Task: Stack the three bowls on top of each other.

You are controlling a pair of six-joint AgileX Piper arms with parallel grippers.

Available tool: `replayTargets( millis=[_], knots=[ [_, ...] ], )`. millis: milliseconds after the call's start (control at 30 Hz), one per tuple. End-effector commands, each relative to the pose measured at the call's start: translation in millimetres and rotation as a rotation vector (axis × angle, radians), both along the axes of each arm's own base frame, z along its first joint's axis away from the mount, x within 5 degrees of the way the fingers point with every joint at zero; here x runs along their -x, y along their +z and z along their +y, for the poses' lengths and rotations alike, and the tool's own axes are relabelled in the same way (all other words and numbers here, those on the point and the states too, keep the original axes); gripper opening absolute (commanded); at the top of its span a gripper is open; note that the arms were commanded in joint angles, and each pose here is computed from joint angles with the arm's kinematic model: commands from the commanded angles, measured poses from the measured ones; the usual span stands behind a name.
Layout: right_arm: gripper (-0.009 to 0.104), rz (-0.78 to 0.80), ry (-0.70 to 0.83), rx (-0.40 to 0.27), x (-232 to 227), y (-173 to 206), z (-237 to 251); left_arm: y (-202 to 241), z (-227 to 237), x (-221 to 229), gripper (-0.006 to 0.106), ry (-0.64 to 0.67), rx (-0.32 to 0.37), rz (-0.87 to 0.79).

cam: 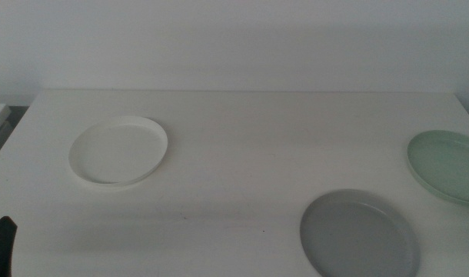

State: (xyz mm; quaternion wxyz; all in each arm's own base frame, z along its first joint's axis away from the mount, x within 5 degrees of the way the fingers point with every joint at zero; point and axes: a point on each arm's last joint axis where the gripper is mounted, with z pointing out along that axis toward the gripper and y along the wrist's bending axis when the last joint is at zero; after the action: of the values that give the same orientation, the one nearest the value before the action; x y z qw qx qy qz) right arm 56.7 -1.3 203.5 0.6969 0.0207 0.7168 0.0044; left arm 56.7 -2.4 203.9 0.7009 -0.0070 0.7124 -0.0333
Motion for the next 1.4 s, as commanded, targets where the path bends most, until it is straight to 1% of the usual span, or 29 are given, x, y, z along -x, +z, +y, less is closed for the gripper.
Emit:
replayTargets(
  millis=[0,33,67,133,167,267,300,367,500,533,633,667,767,800,933,1000,1133,1233,1300,1367],
  knots=[
    [0.091,-0.011,-0.008,0.009,0.3,0.2,-0.5,1.2,0.1,0.2,0.094,0.0,0.007,-0.012],
    [0.091,-0.011,-0.008,0.009,0.3,0.2,-0.5,1.2,0.1,0.2,0.094,0.0,0.007,-0.012],
    [0.091,-0.011,-0.007,-0.013,0.3,0.2,-0.4,1.2,0.1,0.2,0.094,0.0,0.005,-0.012],
    [0.091,-0.013,-0.006,-0.082,0.3,0.2,-0.1,1.2,0.1,0.2,0.094,0.0,0.005,-0.012],
    [0.091,-0.016,-0.006,-0.098,0.3,0.4,-0.1,1.2,0.1,0.2,0.094,0.0,0.005,-0.012],
    [0.091,0.026,-0.008,-0.106,-4.1,8.9,-0.2,1.2,0.1,0.2,0.094,0.0,0.005,-0.012],
    [0.091,0.052,-0.009,-0.126,-7.4,17.0,-0.1,1.2,0.1,0.2,0.094,0.0,0.005,-0.012],
    [0.091,0.129,-0.012,-0.141,-16.2,37.7,-0.1,1.2,0.1,0.2,0.094,0.0,0.005,-0.012],
    [0.091,0.437,-0.01,-0.204,-45.1,70.6,2.3,1.2,0.1,0.2,0.094,0.0,0.005,-0.012],
    [0.091,0.523,-0.003,-0.2,-53.7,76.4,3.2,1.2,0.1,0.2,0.094,0.0,0.005,-0.012],
    [0.091,0.694,0.016,-0.14,-79.7,87.0,3.3,1.2,0.1,0.2,0.094,0.0,0.005,-0.012],
    [0.091,0.724,0.016,-0.152,-89.8,87.8,3.5,1.2,0.1,0.2,0.094,0.0,0.005,-0.012],
    [0.091,0.819,0.015,-0.223,-112.0,80.2,5.7,1.2,0.1,0.2,0.094,0.0,0.005,-0.012],
    [0.091,0.848,0.021,-0.224,-118.4,75.6,6.3,1.2,0.1,0.2,0.094,0.0,0.005,-0.012],
    [0.091,0.906,0.068,-0.163,-142.7,59.0,7.0,1.2,0.1,0.2,0.094,0.0,0.005,-0.012],
    [0.091,0.96,0.07,-0.168,-156.2,52.1,7.2,1.2,0.1,0.2,0.094,0.0,0.005,-0.012],
    [0.088,1.135,0.084,-0.171,-181.2,39.3,7.7,1.2,0.1,0.2,0.094,0.0,0.005,-0.012],
    [0.086,1.236,0.097,-0.173,-198.9,28.2,9.9,1.2,0.1,0.2,0.094,0.0,0.005,-0.012],
    [0.084,1.287,0.102,-0.175,-208.6,18.9,14.0,1.2,0.1,0.2,0.094,0.0,0.005,-0.012],
    [0.08,1.319,0.115,-0.156,-215.9,10.8,20.9,1.2,0.1,0.2,0.094,0.0,0.005,-0.012]
  ],
)
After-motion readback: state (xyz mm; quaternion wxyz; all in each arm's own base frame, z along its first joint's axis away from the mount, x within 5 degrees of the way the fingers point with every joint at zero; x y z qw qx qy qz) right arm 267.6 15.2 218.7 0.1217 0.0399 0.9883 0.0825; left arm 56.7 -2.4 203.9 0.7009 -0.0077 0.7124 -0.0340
